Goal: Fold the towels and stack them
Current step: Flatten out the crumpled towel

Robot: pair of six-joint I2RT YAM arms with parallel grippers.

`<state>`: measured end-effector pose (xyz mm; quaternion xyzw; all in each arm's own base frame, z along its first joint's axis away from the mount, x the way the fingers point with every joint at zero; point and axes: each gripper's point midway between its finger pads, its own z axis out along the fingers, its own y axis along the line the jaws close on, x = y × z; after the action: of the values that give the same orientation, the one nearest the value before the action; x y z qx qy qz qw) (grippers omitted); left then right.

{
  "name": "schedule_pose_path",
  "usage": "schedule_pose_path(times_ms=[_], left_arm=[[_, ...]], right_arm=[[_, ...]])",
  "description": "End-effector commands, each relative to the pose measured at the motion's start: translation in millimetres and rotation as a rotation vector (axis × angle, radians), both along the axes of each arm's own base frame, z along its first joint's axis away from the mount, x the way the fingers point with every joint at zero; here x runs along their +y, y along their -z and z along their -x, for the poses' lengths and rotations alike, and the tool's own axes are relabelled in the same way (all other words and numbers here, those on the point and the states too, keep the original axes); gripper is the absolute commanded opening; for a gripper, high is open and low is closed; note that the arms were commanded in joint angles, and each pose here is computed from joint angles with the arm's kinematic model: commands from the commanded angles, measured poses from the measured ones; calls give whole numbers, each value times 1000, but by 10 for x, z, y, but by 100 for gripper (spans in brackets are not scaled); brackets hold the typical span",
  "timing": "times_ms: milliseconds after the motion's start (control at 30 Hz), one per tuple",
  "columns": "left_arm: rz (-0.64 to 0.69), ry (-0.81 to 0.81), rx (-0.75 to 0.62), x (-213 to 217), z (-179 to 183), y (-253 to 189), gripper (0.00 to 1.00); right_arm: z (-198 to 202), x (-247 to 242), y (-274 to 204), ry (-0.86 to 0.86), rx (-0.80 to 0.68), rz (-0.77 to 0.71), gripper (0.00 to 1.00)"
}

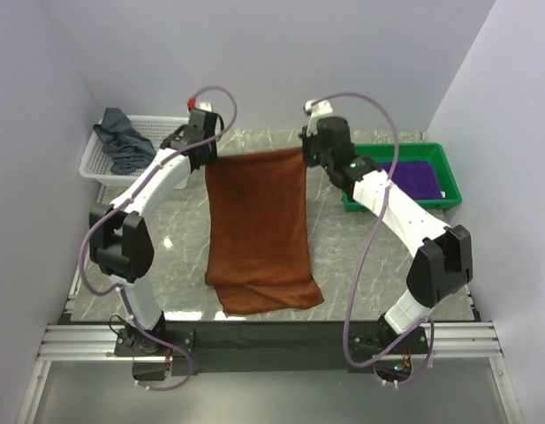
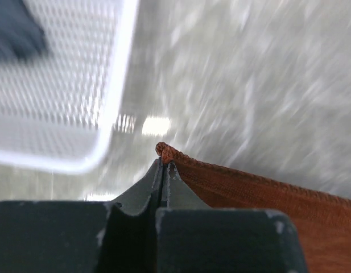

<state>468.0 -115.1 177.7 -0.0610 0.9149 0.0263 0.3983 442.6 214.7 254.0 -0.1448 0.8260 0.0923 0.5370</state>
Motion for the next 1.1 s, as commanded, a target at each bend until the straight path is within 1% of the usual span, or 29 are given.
schedule_pose_path(times_ms=[0,33,67,100,167,200,233,367,400,500,567,633,700,800,833,867,900,933,1000,1033,1067], left_arm=[[-13,-46,-230,97,-311,-757,1],[-12,-48,-260,98,-347,-872,1],[-14,-55,-272,101,-405,-898,1],[-16,-64,-314,109,-468,-1067,1],[-13,-68,-350,93,-565,-1189,1],[-1,-68,-392,75,-615,-1369,1],[6,-64,-416,62,-642,-1456,1],[47,-72,-582,27,-802,-1971,1],[45,-72,-601,27,-826,-2033,1],[40,-70,-637,3,-933,-2109,1],[31,-73,-638,-1,-985,-2065,1],[27,-79,-640,8,-999,-2063,1],[42,-67,-662,-9,-972,-2151,1],[64,-73,-703,24,-857,-2399,1],[71,-73,-710,31,-809,-2472,1],[88,-75,-746,61,-702,-2678,1],[107,-59,-765,41,-637,-2784,1],[128,-53,-809,70,-482,-3020,1],[144,-28,-852,31,-299,-3246,0],[153,-24,-896,67,-115,-3471,0],[159,-5,-914,0,4,-3570,0]], right_arm=[[-360,-294,-379,83,-114,58,0],[-392,-315,-516,89,-142,53,0],[-470,-314,-482,94,-136,64,0],[-539,-328,-664,99,-177,72,0],[-667,-353,-674,114,-192,101,0],[-722,-381,-795,122,-225,116,0],[-759,-396,-846,128,-239,120,0],[-941,-436,-1125,157,-337,122,0],[-969,-440,-1243,160,-372,133,0],[-1099,-462,-1371,183,-430,163,0],[-1200,-455,-1299,190,-428,186,0],[-1235,-460,-1373,194,-431,202,0],[-1217,-404,-1381,162,-422,189,0],[-1080,-389,-1548,137,-450,163,0],[-980,-419,-1716,136,-477,145,0],[-915,-442,-1805,136,-490,129,0],[-855,-425,-1820,117,-491,123,0],[-692,-470,-2056,112,-529,99,0],[-527,-458,-2211,75,-553,71,0],[-344,-502,-2440,63,-593,48,0],[-251,-505,-2502,46,-595,40,0]])
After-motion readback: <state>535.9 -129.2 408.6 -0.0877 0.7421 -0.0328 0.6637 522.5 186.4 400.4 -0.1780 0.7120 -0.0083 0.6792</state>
